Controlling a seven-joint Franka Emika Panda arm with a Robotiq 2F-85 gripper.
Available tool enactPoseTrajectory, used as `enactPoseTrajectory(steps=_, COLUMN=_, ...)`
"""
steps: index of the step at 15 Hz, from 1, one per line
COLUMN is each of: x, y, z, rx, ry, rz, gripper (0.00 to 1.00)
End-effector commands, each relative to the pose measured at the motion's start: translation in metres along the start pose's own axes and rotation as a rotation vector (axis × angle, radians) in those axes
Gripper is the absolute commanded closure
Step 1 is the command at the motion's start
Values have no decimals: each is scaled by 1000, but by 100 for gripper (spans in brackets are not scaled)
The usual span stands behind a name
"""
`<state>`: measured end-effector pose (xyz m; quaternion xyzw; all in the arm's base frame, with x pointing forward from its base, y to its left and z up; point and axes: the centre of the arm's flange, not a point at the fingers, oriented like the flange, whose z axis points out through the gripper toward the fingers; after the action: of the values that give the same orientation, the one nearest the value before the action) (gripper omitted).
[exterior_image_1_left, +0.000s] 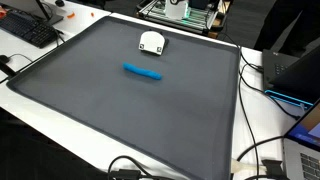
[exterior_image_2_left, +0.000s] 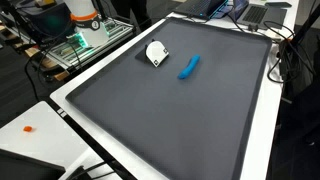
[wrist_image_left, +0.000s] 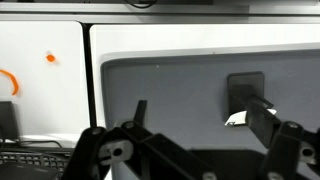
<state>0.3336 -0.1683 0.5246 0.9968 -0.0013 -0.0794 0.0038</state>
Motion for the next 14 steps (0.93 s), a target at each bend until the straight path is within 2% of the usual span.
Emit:
enactPoseTrajectory(steps=1, x=0, y=0, z=0, rx=0, ry=0, rz=0, gripper=0)
enactPoseTrajectory(steps=8, x=0, y=0, z=0, rx=0, ry=0, rz=0, gripper=0)
enactPoseTrajectory(steps=14, x=12, y=-76, z=20, rx=56, ry=-6, rz=86, gripper=0)
